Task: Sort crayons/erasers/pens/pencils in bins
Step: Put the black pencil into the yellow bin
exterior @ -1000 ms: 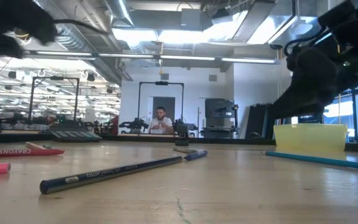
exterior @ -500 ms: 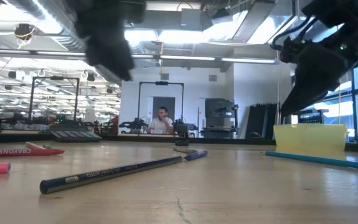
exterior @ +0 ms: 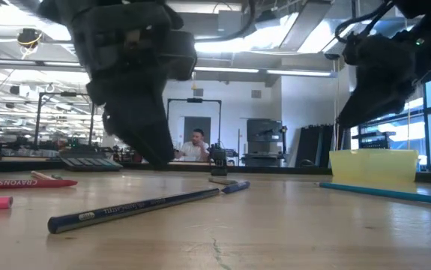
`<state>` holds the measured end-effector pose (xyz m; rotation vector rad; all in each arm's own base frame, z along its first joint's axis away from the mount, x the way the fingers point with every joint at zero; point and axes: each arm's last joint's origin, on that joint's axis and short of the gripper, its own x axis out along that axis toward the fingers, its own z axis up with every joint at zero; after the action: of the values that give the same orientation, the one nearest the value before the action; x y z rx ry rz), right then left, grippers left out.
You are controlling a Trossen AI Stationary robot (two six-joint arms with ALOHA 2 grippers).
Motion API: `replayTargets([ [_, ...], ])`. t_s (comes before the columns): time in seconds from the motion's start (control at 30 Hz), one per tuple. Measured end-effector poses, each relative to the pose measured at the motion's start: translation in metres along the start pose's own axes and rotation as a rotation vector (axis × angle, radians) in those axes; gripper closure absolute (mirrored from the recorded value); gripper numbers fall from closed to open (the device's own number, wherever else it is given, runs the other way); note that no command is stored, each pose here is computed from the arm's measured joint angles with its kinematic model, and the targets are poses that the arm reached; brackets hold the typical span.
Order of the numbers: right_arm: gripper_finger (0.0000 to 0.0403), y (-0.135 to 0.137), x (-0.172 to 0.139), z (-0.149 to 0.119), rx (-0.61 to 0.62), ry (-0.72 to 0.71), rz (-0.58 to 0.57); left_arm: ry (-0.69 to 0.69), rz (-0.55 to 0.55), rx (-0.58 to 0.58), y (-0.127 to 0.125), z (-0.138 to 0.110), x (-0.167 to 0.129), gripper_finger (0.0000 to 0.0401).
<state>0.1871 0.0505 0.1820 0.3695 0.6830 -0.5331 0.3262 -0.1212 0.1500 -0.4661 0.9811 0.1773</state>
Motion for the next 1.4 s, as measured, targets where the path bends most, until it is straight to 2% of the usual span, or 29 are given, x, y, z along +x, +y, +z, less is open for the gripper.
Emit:
replayTargets([
  [0.27,0.0246,-0.001,0.000,0.002,0.001,-0.047,-0.034,-0.032,-0.036,0.000,-0.005,0.000,0.006,0.0248],
  [0.43,0.0246,-0.003,0.000,0.004,0.003,-0.111,-0.092,-0.020,-0.013,0.003,-0.002,-0.006,0.023,0.0248],
  [0.6,0.0246,-0.002,0.001,0.004,0.005,-0.099,-0.080,-0.036,-0.010,-0.090,0.002,0.000,0.028,0.0248],
  [1.0,0.0246,-0.003,0.002,0.008,-0.043,-0.119,-0.088,-0.066,-0.011,-0.156,0.004,0.003,0.029,0.0248],
  [1.07,0.0246,-0.003,0.003,0.010,-0.056,-0.133,-0.090,-0.066,0.002,-0.130,0.005,0.002,0.035,0.0248],
  [1.23,0.0246,-0.004,0.005,0.015,-0.083,-0.150,-0.093,-0.046,0.005,0.032,-0.004,-0.014,0.051,0.0248],
  [1.4,0.0246,-0.006,0.007,0.017,-0.090,-0.152,-0.106,-0.074,0.043,0.154,-0.011,-0.025,0.052,0.0248],
])
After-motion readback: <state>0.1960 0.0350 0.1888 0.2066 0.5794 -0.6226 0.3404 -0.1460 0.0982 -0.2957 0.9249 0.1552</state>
